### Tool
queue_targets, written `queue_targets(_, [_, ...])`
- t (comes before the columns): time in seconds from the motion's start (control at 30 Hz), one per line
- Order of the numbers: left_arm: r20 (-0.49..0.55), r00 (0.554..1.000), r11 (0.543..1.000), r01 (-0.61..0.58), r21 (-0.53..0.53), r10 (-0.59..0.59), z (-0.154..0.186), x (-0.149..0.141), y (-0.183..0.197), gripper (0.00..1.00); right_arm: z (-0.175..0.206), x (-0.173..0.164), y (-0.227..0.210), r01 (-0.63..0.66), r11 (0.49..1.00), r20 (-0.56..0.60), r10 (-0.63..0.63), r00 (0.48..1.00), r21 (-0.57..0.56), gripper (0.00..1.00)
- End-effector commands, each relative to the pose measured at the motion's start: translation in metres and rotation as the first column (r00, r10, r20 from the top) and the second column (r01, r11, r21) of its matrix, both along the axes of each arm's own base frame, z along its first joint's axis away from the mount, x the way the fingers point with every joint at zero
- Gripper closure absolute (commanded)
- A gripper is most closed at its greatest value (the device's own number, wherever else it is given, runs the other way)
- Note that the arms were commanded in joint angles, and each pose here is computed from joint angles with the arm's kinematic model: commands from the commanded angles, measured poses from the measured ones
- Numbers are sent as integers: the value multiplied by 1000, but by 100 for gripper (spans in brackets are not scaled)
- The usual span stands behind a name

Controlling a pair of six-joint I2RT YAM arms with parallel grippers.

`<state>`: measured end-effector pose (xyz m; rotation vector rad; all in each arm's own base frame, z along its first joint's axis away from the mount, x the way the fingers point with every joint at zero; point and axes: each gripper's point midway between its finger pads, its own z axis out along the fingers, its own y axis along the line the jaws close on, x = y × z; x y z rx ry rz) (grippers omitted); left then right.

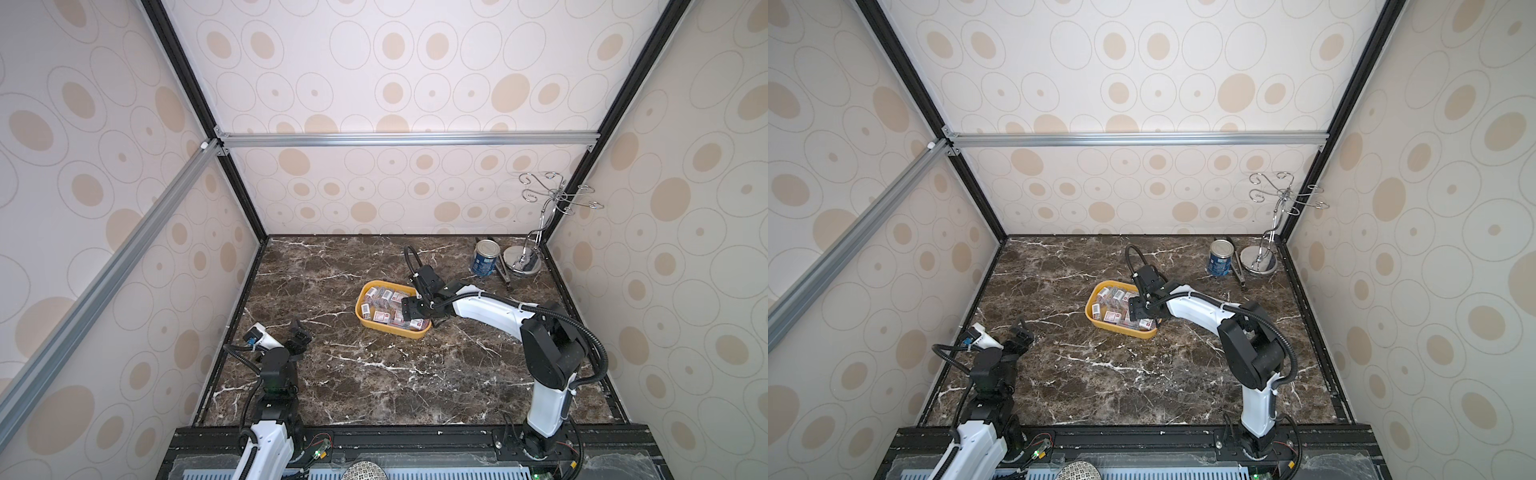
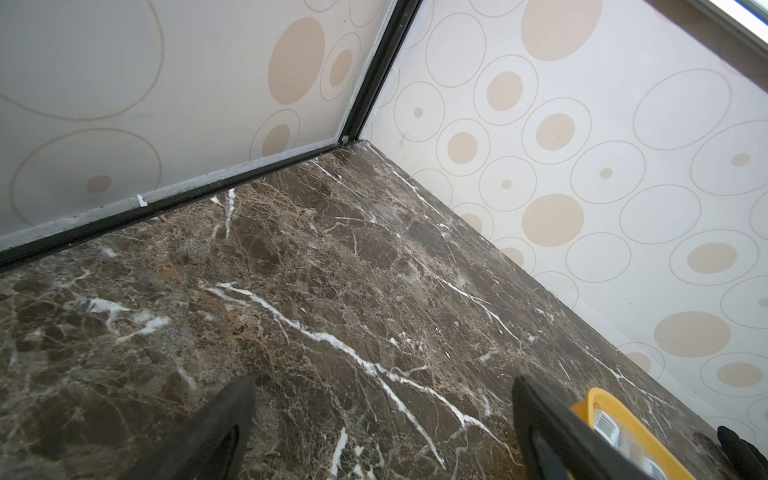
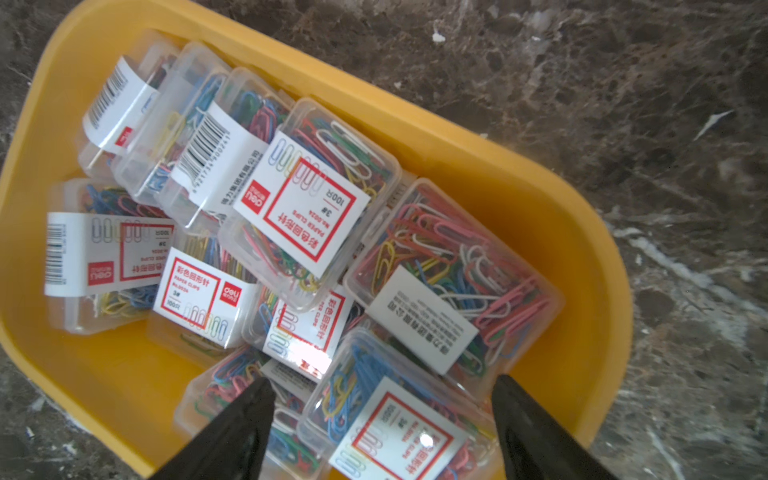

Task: Take the paper clips out of the storage box
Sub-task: Pick up the boxed paper clips from the storage box.

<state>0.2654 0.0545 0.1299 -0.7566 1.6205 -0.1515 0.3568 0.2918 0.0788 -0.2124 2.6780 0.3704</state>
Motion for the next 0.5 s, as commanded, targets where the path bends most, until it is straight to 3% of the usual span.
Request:
queue_targets(0.0, [2,1000,999,-27,-18,27,-3,-3,3,4,-10,-8,11,-12,1000,-38,11,999,-10,16])
queue_targets(0.2, [6,1000,999,-30,-19,30,-3,-4,4,4,2,13,-17,67,980,47,-59,997,-185,16])
queue_targets(0.37, [7,999,999,-35,-20,35,-3,-4,5,4,-4,17,-22,88,974,60,-78,995,-209,16])
queue_targets(0.47, [11,999,999,-34,-20,35,-2,-5,5,4,-20,21,-26,84,972,9,-84,996,-217,16])
